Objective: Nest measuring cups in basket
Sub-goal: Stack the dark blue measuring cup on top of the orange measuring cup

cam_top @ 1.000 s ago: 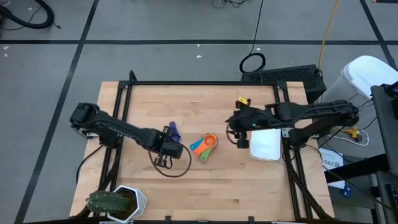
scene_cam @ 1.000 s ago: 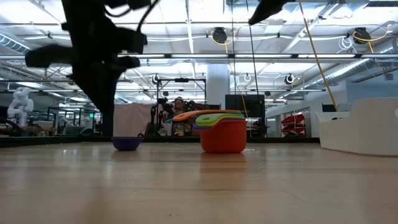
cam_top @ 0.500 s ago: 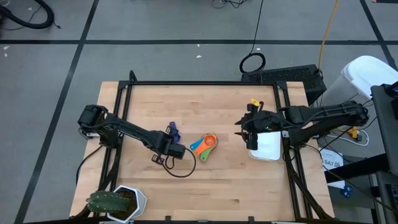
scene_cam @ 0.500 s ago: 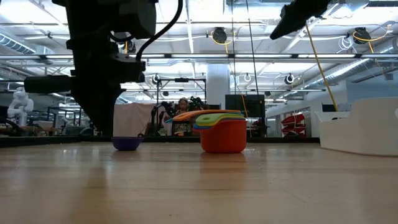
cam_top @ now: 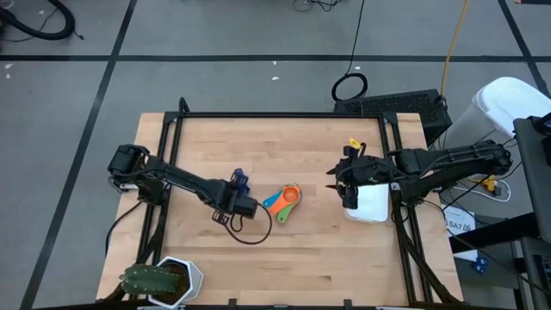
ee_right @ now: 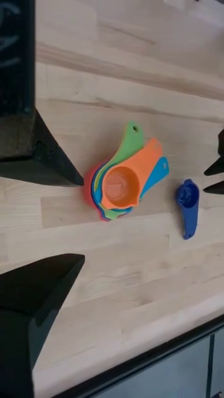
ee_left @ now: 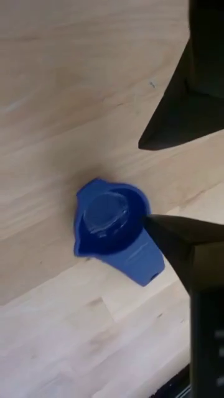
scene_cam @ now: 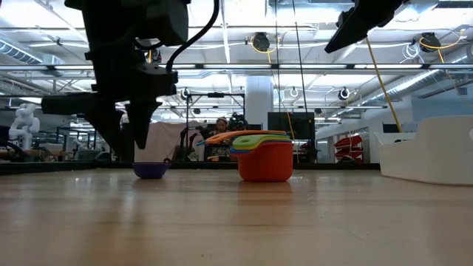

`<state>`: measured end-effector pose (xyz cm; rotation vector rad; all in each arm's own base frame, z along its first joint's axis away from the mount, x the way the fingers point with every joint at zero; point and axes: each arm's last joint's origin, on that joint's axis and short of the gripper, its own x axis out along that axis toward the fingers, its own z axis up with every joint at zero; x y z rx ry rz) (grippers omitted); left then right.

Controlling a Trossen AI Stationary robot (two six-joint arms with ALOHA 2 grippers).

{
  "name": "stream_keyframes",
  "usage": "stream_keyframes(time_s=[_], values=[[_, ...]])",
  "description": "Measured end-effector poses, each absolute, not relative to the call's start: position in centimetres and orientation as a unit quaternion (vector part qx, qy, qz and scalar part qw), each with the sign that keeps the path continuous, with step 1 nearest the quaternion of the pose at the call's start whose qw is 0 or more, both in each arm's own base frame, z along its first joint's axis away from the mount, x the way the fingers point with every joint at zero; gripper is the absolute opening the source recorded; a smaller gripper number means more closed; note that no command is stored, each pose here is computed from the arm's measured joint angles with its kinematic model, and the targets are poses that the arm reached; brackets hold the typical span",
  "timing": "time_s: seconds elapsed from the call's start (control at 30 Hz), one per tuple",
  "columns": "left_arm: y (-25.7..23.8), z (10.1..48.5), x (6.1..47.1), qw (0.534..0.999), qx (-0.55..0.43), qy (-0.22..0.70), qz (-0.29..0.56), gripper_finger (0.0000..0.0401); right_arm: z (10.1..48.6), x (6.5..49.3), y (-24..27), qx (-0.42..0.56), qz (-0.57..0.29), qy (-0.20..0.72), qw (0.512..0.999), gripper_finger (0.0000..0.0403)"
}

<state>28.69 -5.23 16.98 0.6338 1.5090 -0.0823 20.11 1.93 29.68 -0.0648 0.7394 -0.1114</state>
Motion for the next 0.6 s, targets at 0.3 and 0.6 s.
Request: stream_keyframes(time_s=[0.3, 0.6], values=[[-4.6, 16.9, 29.2, 0.697, 0.274, 0.662, -0.032, 0.0199, 29.7, 20.2, 1.9, -0.019, -0.057, 0.357, 0.932, 0.0178], [-4.5, 14.6, 28.0, 0.699, 0.266, 0.663, -0.042, 0.0166, 29.8, 20.2, 2.0, -0.016, -0.055, 0.352, 0.934, 0.0178]])
